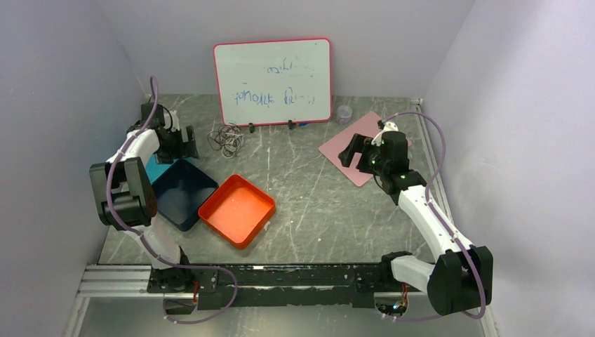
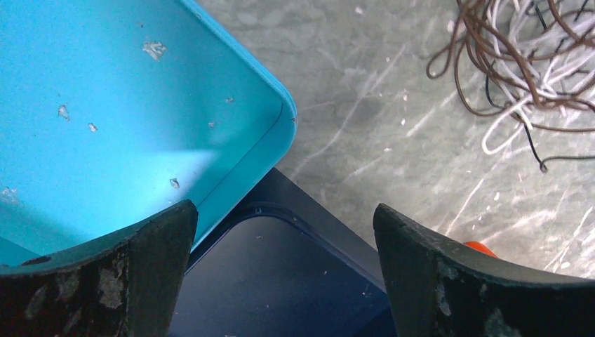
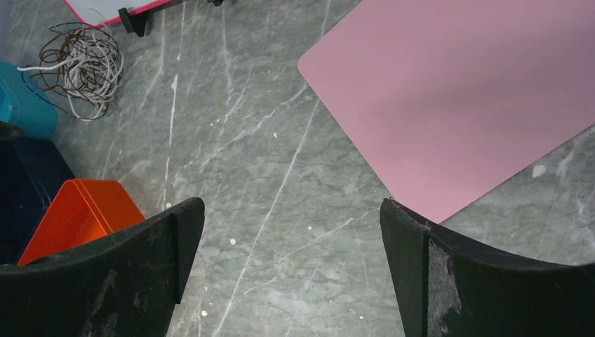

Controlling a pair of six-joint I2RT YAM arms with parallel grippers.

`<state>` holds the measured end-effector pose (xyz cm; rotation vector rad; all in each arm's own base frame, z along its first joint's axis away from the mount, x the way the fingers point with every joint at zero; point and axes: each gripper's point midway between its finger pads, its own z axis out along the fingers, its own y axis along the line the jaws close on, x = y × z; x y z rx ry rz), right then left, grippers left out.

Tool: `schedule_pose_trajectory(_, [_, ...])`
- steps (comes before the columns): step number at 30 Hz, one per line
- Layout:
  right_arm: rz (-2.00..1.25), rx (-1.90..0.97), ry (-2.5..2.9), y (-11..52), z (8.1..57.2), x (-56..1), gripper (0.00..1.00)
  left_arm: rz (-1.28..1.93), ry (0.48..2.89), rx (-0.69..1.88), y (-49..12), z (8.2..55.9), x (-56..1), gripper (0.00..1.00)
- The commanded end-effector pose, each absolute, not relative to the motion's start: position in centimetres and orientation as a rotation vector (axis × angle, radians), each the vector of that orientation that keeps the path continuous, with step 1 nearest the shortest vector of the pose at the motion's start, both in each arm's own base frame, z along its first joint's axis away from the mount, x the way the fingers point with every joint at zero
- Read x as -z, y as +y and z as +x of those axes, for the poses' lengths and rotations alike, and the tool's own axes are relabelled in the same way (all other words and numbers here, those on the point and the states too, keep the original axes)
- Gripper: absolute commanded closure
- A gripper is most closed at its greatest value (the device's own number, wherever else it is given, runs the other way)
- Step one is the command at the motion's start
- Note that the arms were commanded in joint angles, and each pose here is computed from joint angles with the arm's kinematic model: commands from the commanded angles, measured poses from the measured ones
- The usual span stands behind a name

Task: Untangle the cables

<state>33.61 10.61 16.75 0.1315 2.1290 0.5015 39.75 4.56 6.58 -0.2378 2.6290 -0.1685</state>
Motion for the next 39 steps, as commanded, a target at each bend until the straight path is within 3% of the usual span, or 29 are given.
schedule_pose_trajectory(1, [0.12,-0.513,2.114,10.5,33.5,-17.1,0.0,-0.231,2.644,0.211,2.6,38.1,-7.2,0.01])
schedule_pose_trajectory(21, [0.121,-0.547,2.124,11.0,33.6,-17.3,0.0,0.029,2.643,0.466,-11.2,34.7,-7.7,0.01])
schedule_pose_trajectory(26, [0.121,-0.542,2.128,11.0,33.6,-17.2,0.0,0.034,2.624,0.408,-11.3,34.4,-8.3,0.01])
schedule_pose_trajectory(33, [0.132,-0.494,2.135,10.3,33.5,-16.8,0.0,0.014,2.442,0.2,-8.7,37.5,-14.8,0.01])
schedule_pose_trajectory(39, [0.135,-0.485,2.14,10.1,33.4,-16.6,0.0,0.063,2.274,0.198,-9.5,43.0,-19.6,0.01])
